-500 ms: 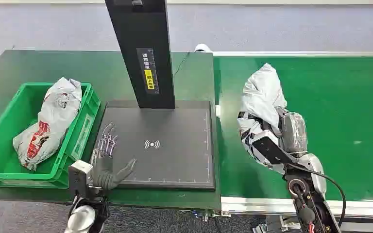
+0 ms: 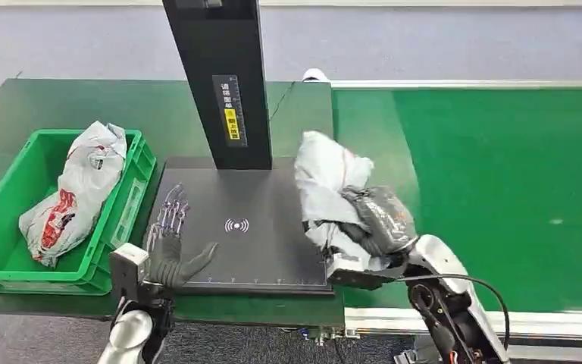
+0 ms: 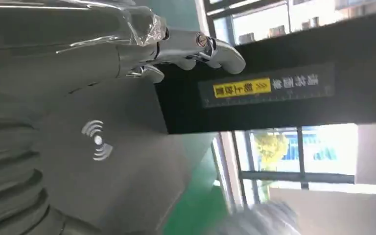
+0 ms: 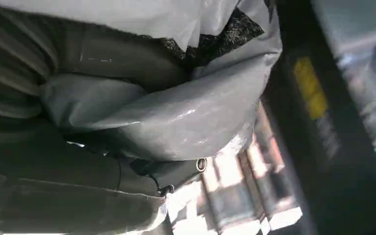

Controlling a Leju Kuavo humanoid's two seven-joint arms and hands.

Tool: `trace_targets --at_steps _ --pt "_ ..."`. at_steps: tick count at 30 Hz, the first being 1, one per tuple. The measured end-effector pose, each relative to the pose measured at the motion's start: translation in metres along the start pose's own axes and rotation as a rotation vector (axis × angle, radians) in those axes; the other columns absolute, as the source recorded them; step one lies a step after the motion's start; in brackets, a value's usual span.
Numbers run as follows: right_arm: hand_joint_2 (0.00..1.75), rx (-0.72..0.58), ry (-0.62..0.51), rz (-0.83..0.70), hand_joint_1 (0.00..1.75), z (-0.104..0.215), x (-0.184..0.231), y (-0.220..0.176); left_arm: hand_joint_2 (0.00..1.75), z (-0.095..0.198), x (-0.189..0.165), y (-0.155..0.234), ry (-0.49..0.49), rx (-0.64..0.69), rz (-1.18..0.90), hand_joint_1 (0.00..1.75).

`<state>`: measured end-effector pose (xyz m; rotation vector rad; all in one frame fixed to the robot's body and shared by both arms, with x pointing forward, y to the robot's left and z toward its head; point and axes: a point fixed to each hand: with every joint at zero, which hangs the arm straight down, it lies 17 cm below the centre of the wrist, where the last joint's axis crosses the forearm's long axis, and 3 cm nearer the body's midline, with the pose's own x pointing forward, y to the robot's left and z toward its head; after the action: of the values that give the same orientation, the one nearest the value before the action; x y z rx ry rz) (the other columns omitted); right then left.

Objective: Moved the parcel from conveyor to table for the left to box.

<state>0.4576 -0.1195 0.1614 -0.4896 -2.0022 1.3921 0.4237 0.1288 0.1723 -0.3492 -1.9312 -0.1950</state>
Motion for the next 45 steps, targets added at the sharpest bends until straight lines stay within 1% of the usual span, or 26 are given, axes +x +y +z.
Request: trace_targets --at_steps 3,6,10,16,20,23,24,25,28,33,39,40,42,43,45 --pt "1.75 0.139 -0.046 -0.041 1.75 -0.012 0.020 0.042 1.75 -0.004 -0.001 -0.004 -0.001 -0.015 0.004 0.00" --pt "1.75 0.259 -0.066 -0.058 1.75 -0.021 0.034 0.077 1.75 -0.008 -0.002 -0.011 0.001 -0.037 0.010 0.00" --pt "1.75 0.335 -0.095 -0.065 1.75 -0.025 0.048 0.104 1.75 -0.009 -0.005 -0.018 0.007 -0.053 0.015 0.00" --pt "1.75 0.384 -0.161 -0.076 1.75 -0.030 0.072 0.121 1.75 -0.009 -0.010 -0.023 0.024 -0.069 0.018 0.00" --pt "1.75 0.356 -0.215 -0.081 1.75 -0.033 0.087 0.120 1.75 -0.008 -0.013 -0.026 0.030 -0.077 0.023 0.00" --pt "1.75 0.299 -0.250 -0.080 1.75 -0.037 0.097 0.111 1.75 -0.008 -0.013 -0.027 0.031 -0.083 0.026 0.00" --pt "1.75 0.284 -0.255 -0.083 1.15 -0.037 0.100 0.109 1.75 -0.008 -0.013 -0.028 0.031 -0.084 0.026 0.00" --pt "1.75 0.265 -0.263 -0.083 0.00 -0.038 0.103 0.105 1.75 -0.008 -0.013 -0.028 0.031 -0.086 0.027 0.00" --pt "1.75 0.218 -0.255 -0.065 0.00 -0.040 0.106 0.097 1.75 -0.008 -0.013 -0.030 0.034 -0.090 0.028 0.00" --pt "1.75 0.162 -0.212 -0.060 0.00 -0.040 0.096 0.085 1.75 -0.007 -0.013 -0.031 0.035 -0.096 0.031 0.00" --pt "1.75 0.134 -0.179 -0.069 0.00 -0.037 0.086 0.079 1.75 -0.007 -0.013 -0.031 0.036 -0.099 0.032 0.00" --pt "1.75 0.115 -0.158 -0.081 0.00 -0.036 0.081 0.076 1.75 -0.007 -0.014 -0.031 0.037 -0.099 0.032 0.00" --pt "1.75 0.096 -0.127 -0.118 0.00 -0.033 0.075 0.074 1.75 -0.007 -0.014 -0.032 0.037 -0.099 0.032 0.00" --pt "1.75 0.096 -0.107 -0.162 0.00 -0.030 0.072 0.076 1.75 -0.007 -0.014 -0.032 0.037 -0.099 0.032 0.00" --pt "1.75 0.114 -0.064 -0.339 0.00 -0.023 0.069 0.080 1.75 -0.007 -0.014 -0.031 0.039 -0.098 0.032 0.00"
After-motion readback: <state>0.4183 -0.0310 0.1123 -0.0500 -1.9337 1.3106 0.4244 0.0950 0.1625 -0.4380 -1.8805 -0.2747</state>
